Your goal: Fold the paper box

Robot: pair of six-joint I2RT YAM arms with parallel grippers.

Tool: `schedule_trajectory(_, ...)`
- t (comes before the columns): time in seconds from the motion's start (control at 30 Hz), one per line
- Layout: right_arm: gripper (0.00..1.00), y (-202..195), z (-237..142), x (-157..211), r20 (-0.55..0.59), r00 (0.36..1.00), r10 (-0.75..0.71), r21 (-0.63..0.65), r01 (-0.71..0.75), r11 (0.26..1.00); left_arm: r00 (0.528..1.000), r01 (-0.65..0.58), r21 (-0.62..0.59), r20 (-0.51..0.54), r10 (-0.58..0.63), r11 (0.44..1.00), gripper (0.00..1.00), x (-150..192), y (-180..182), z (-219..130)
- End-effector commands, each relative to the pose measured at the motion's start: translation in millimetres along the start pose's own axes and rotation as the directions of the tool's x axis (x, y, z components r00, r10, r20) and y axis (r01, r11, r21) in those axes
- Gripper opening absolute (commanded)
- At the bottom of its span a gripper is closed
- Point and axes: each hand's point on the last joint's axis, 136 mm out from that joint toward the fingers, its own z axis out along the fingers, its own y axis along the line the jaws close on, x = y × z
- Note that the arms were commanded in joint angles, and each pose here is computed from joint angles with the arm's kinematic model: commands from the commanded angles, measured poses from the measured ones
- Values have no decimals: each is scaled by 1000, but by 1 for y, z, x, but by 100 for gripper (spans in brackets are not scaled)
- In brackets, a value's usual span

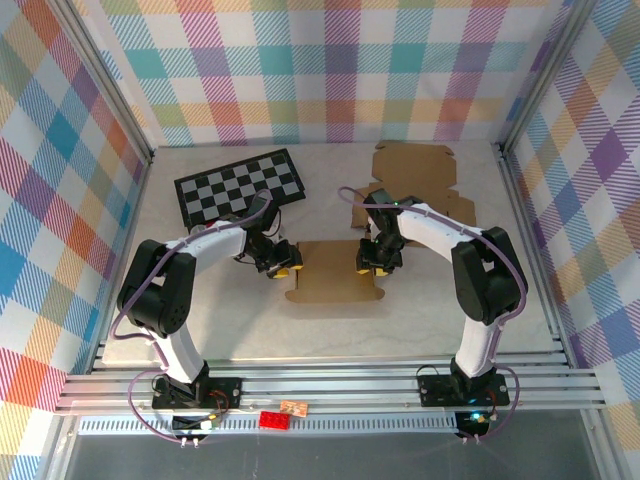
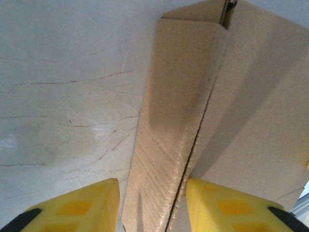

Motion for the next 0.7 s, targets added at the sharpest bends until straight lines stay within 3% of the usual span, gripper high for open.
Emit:
schedule_trajectory(0.0,38,2,6,3,-22,1000,-18,-37,17,999,1000,-17,30,-8,17,999,38,7,-6,4)
schedule_trajectory(0.3,63,0,-21,-10,29,999,25,-240,-17,971,1000,-24,51,-10,24,998,37,8,-8,5)
schedule_trajectory(0.43,68,3,-23,-16,30,999,25,-326,-14,945,999,-36,79,23,35,996,37,5,-16,-3)
schedule_trajectory(0.67,72,-5,-14,-24,14,999,36,-334,-29,942,999,-41,111,38,37,993,45,4,-26,-12)
